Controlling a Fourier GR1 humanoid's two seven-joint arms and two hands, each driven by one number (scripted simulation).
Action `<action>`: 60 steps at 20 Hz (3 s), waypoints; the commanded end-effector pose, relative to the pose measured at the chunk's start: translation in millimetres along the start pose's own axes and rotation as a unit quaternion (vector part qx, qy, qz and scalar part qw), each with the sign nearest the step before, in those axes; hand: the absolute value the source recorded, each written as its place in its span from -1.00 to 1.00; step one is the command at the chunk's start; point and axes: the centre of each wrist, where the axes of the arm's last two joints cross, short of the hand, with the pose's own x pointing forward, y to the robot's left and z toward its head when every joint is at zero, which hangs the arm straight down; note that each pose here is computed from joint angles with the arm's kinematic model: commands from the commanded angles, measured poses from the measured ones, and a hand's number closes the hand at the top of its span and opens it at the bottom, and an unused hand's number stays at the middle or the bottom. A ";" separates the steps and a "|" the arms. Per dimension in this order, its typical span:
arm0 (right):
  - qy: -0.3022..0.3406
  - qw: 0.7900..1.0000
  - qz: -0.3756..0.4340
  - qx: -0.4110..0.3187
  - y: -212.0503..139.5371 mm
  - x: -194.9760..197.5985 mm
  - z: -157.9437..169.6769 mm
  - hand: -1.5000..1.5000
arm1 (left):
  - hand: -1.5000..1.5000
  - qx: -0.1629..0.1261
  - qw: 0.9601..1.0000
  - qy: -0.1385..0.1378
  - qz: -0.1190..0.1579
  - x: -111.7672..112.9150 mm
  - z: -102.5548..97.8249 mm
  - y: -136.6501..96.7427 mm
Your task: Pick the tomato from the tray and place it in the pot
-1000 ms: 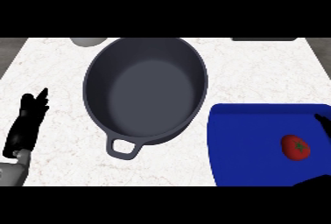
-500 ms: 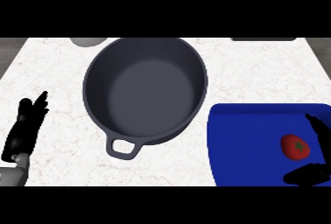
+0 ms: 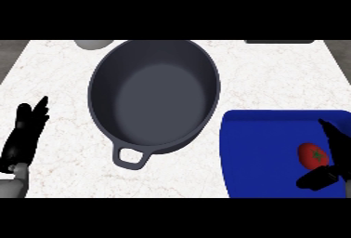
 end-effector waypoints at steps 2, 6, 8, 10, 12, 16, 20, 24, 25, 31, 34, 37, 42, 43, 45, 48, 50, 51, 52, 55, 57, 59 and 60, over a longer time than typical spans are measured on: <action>0.020 1.000 -0.001 0.021 11.6 4.8 -7.0 -1.00 | 0.00 0.005 1.000 0.003 0.004 -16.4 -10.0 1.9; 0.012 1.000 -0.004 0.026 14.7 -2.1 -26.6 -1.00 | 0.00 0.007 1.000 -0.009 -0.003 -4.9 7.6 -20.2; 0.016 1.000 -0.002 0.025 3.3 -20.4 -24.2 -1.00 | 0.00 0.003 1.000 -0.004 0.005 6.8 -7.7 1.8; 0.012 0.999 -0.011 0.035 22.1 -1.8 -16.8 -1.00 | 0.00 0.001 1.000 -0.004 -0.002 -9.6 -7.3 9.8; 0.021 0.999 -0.013 0.038 15.8 -8.1 -32.8 -1.00 | 0.00 0.006 1.000 -0.002 0.002 7.6 -5.6 1.5; 0.016 0.999 -0.025 0.028 37.8 -4.9 -40.2 -1.00 | 0.00 -0.004 1.000 0.000 0.001 -23.0 -4.8 -12.3; 0.019 0.999 -0.019 0.040 39.7 -13.4 -59.2 -1.00 | 0.00 0.001 1.000 -0.001 -0.006 -20.2 5.3 -9.1; 0.000 0.998 -0.024 0.054 45.3 -22.3 -61.9 1.00 | 0.00 -0.001 1.000 -0.001 0.000 -0.2 -2.6 10.3; -0.009 0.999 -0.034 0.038 35.0 -5.9 -57.9 1.00 | 0.00 0.003 1.000 -0.003 0.001 -5.9 -10.7 -3.3; -0.035 0.998 0.028 -0.036 27.5 -21.7 -60.0 1.00 | 0.00 0.000 1.000 -0.006 0.003 -17.6 -5.3 1.6; -0.045 0.996 0.038 -0.064 28.8 -18.5 -50.8 1.00 | 0.00 0.004 1.000 -0.001 0.001 -12.0 -20.9 6.4; -0.080 0.993 0.059 -0.064 16.8 -7.4 -31.5 1.00 | 0.00 -0.003 1.000 -0.001 0.009 -14.4 -2.7 1.2; -0.231 0.962 0.144 -0.005 17.1 18.1 -24.4 1.00 | 0.00 -0.010 1.000 0.003 -0.002 -8.3 -1.5 -3.7; -0.243 0.961 0.130 -0.011 13.1 23.8 -11.9 1.00 | 0.00 -0.008 1.000 0.004 0.003 -4.7 1.3 -11.8; -0.239 0.960 0.139 -0.045 12.1 30.5 -6.8 1.00 | 0.00 0.004 1.000 -0.002 -0.002 -17.8 2.6 -1.5; -0.245 0.952 0.138 -0.123 -26.3 29.3 4.9 1.00 | 0.00 -0.001 1.000 -0.002 -0.001 -8.9 -6.6 -12.9; -0.249 0.947 0.125 -0.158 -24.0 30.6 23.9 1.00 | 0.00 0.002 1.000 0.004 0.001 -1.4 -0.2 -0.2; -0.262 0.944 0.089 -0.182 -43.9 36.2 35.3 1.00 | 0.00 0.003 1.000 0.006 0.004 -8.8 3.0 5.8; -0.276 0.943 0.063 -0.176 -46.9 30.0 44.6 1.00 | 0.00 0.004 1.000 0.008 0.008 -25.1 -0.6 5.3; -0.342 0.905 0.014 -0.253 -64.1 41.4 72.7 1.00 | 0.00 0.003 1.000 0.005 -0.001 -5.0 0.8 -6.3; -0.376 0.884 -0.034 -0.276 -74.1 51.1 85.5 1.00 | 0.00 0.007 1.000 0.008 -0.006 -3.0 0.1 2.2; -0.422 0.857 -0.084 -0.282 -82.6 52.1 101.1 1.00 | 0.00 0.006 1.000 0.009 -0.004 -6.5 -3.4 -8.9; -0.425 0.846 -0.111 -0.303 -87.4 65.0 112.2 1.00 | 0.00 -0.003 1.000 0.012 0.005 -11.4 -0.8 -4.7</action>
